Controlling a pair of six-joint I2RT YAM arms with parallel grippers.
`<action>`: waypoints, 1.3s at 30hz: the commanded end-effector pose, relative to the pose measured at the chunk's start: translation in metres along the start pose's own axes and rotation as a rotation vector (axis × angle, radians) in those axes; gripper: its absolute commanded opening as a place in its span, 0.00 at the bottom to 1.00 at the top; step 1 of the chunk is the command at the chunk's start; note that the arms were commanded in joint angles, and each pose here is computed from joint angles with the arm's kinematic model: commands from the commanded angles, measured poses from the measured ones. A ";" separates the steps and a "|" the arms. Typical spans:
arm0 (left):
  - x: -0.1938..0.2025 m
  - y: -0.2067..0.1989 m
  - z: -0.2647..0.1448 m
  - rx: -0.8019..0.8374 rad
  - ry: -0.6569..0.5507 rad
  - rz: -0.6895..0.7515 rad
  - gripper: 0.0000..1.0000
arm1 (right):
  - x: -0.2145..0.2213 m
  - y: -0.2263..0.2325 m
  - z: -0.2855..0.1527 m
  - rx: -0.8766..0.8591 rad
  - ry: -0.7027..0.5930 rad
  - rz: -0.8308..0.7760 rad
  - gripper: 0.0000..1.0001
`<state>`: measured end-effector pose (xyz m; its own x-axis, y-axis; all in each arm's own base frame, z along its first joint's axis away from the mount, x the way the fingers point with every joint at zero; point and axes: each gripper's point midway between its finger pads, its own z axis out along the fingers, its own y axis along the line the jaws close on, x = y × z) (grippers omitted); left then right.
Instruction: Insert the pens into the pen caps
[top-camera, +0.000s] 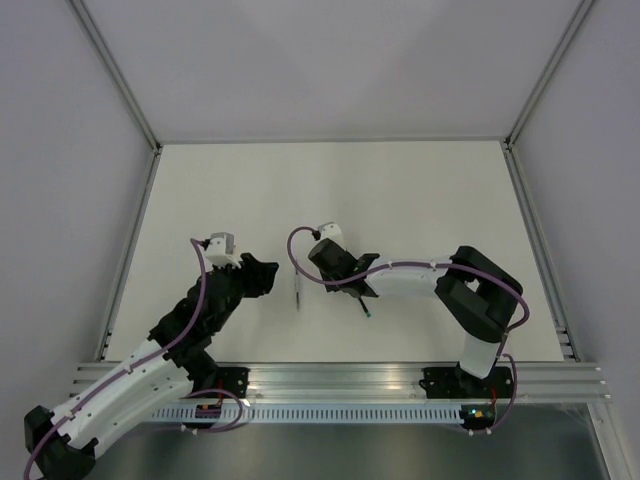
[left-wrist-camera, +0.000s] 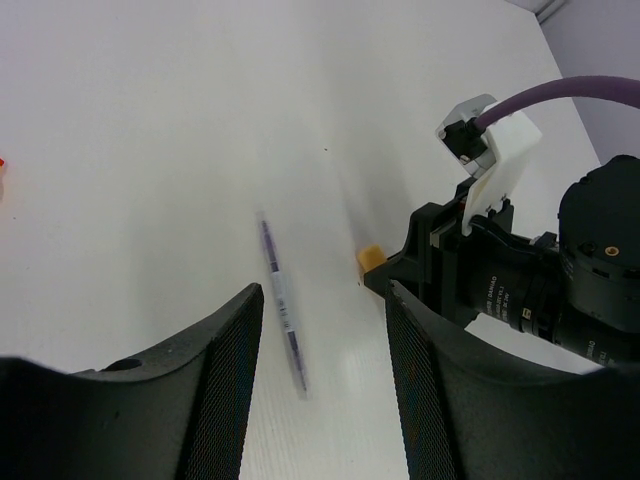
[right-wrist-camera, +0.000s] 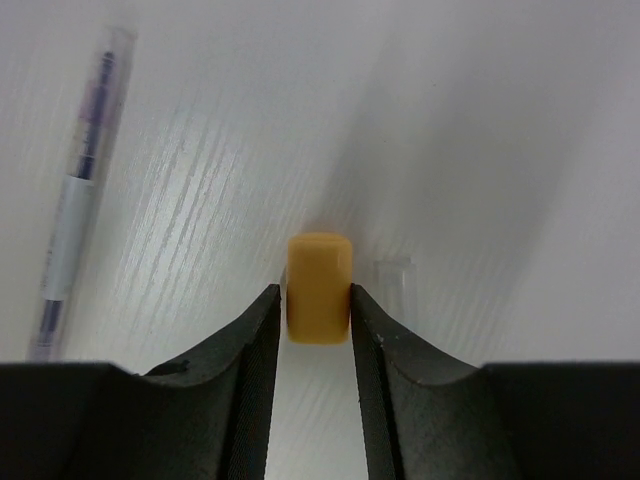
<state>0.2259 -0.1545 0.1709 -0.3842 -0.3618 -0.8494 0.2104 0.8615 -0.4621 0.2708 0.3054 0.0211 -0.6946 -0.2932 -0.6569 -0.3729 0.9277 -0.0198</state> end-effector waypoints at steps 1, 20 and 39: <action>-0.003 0.006 -0.001 -0.025 -0.015 0.026 0.58 | -0.011 0.000 0.005 0.020 -0.017 0.009 0.40; 0.062 0.080 0.028 -0.468 0.437 0.097 0.50 | -0.080 0.001 -0.081 -0.143 -0.244 0.055 0.00; 0.074 0.125 0.034 -0.744 0.619 0.197 0.49 | -0.104 -0.033 -0.173 -0.258 -0.497 0.158 0.00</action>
<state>0.2369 -0.0880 0.0214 -0.8789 -0.1139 -0.4633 -0.1887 0.9749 0.1183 0.2522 0.2664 0.2068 -0.4312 0.0199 -0.9021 -0.4464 0.8641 0.2325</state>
